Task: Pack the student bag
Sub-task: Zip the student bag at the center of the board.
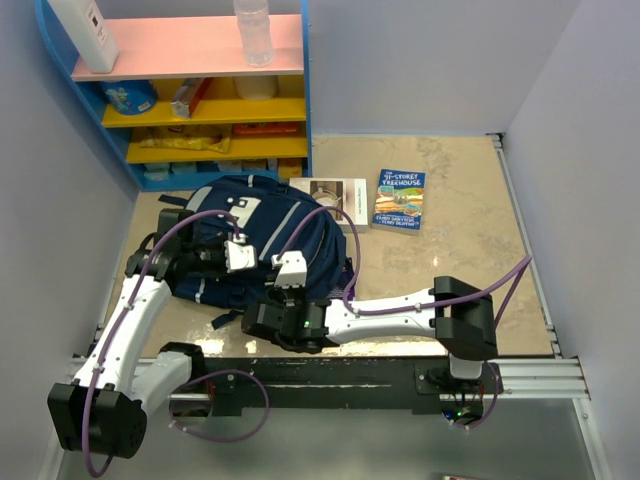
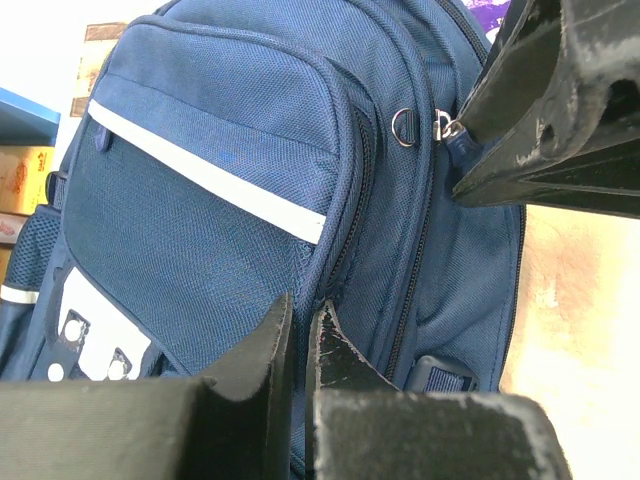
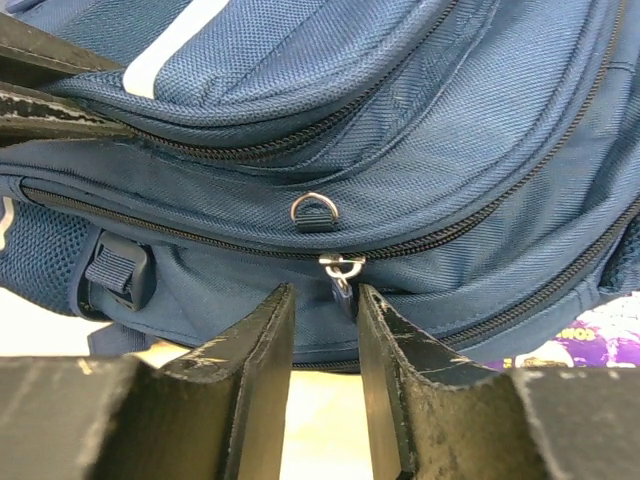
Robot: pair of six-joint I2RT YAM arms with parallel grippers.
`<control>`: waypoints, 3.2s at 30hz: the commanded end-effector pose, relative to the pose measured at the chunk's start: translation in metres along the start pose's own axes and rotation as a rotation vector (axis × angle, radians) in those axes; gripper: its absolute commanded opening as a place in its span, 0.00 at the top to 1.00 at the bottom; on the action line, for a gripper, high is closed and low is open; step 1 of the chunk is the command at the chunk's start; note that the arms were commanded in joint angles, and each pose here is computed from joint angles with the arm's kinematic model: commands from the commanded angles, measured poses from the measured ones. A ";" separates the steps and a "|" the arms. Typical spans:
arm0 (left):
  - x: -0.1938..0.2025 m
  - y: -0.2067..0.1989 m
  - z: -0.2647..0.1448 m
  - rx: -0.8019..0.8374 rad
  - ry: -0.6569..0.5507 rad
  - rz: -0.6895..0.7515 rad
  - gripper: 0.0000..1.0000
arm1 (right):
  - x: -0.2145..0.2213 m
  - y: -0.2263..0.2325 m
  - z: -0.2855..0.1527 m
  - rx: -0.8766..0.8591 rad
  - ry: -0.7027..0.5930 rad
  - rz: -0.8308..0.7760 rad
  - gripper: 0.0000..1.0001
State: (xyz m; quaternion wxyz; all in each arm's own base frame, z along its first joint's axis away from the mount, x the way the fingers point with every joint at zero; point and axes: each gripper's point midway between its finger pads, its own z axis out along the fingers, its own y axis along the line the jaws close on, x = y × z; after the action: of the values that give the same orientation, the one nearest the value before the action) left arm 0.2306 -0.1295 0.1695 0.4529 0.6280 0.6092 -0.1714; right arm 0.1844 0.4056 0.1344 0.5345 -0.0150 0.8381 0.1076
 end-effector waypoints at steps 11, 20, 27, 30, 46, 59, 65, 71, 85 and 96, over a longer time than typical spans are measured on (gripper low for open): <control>-0.021 0.011 -0.007 -0.027 -0.056 0.079 1.00 | -0.033 -0.007 -0.011 0.002 -0.074 0.091 1.00; 0.006 -0.020 -0.003 0.073 0.015 0.084 1.00 | -0.033 -0.031 -0.033 -0.078 0.004 0.066 1.00; 0.009 -0.031 -0.006 0.083 0.024 0.089 1.00 | -0.039 -0.053 -0.032 -0.028 -0.004 0.046 1.00; 0.011 -0.036 -0.007 0.097 0.031 0.090 1.00 | -0.048 -0.065 -0.029 -0.006 -0.011 0.039 1.00; 0.021 -0.053 -0.009 0.143 0.056 0.139 1.00 | -0.059 -0.099 0.003 -0.072 0.122 -0.026 1.00; -0.063 -0.024 -0.035 0.020 -0.158 0.120 0.31 | -0.041 -0.043 -0.023 -0.429 0.256 0.004 1.00; -0.086 -0.050 -0.038 0.111 -0.278 0.104 0.09 | -0.042 -0.014 -0.049 -0.627 0.305 0.102 1.00; -0.061 -0.069 -0.023 0.181 -0.232 0.119 0.10 | -0.038 -0.001 -0.080 -0.754 0.412 0.177 1.00; -0.063 -0.113 0.006 0.388 -0.176 0.036 0.29 | -0.029 0.028 -0.096 -0.867 0.509 0.136 1.00; -0.040 -0.112 0.015 0.342 -0.080 -0.016 0.74 | -0.023 0.019 -0.095 -0.853 0.509 0.101 1.00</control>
State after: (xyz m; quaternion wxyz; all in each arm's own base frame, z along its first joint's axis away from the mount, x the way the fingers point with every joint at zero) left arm 0.1111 -0.1798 0.1527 0.3519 0.6919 0.5437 -0.3190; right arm 0.1061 0.3900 0.1530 0.2228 -0.2055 0.8602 0.4101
